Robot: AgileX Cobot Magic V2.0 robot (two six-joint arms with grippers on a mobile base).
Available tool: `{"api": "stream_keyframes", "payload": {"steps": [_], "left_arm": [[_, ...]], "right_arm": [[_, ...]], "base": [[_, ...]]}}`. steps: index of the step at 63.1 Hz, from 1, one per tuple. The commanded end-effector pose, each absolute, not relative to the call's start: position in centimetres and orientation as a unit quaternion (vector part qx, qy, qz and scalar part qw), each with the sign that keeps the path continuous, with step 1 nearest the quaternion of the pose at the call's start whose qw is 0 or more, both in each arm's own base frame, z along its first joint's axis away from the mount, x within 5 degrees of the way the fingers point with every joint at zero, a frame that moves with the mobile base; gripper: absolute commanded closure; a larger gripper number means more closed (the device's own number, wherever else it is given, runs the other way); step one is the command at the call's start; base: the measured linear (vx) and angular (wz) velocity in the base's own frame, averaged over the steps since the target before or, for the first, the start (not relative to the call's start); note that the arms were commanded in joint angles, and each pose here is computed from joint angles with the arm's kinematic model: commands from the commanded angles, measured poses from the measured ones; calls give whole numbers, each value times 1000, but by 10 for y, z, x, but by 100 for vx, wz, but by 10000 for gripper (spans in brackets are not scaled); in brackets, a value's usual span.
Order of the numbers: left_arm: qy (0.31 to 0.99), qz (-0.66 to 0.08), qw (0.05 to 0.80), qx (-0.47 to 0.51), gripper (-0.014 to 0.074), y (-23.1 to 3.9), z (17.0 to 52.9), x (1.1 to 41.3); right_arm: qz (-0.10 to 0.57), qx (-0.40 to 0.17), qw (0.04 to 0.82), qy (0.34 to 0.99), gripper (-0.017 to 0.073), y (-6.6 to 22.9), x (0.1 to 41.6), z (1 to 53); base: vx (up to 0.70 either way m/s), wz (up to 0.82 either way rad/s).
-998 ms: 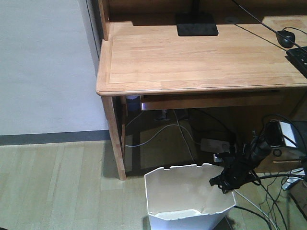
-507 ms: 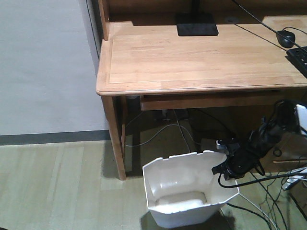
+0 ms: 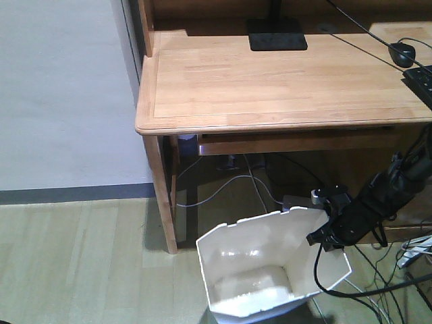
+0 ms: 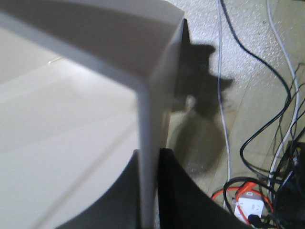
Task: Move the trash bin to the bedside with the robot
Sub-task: 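Hold the bin with the right gripper while the base turns away from desk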
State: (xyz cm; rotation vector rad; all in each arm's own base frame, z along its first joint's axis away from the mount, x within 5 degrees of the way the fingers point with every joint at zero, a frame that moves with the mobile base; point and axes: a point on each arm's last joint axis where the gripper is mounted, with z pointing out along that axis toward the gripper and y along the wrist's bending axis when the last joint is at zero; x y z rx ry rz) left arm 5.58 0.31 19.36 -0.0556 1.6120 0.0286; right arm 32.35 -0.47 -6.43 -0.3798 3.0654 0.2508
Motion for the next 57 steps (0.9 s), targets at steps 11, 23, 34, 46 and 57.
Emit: {"api": "stream_keyframes", "payload": {"steps": [11,23,34,46,57], "left_arm": [[687,9,727,-25,600,3,208,54],[687,9,727,-25,600,3,208,54],[687,9,727,-25,600,3,208,54],[687,9,727,-25,600,3,208,54],[687,9,727,-25,600,3,208,54]], "right_arm": [[107,-121,39,986,566,-1,334,-36],[107,-121,39,986,566,-1,334,-36],[107,-121,39,986,566,-1,334,-36],[107,-121,39,986,566,-1,334,-36],[107,-121,39,986,566,-1,334,-36]], "base": [[0,0],[0,0],[0,0],[0,0],[-1,5]]}}
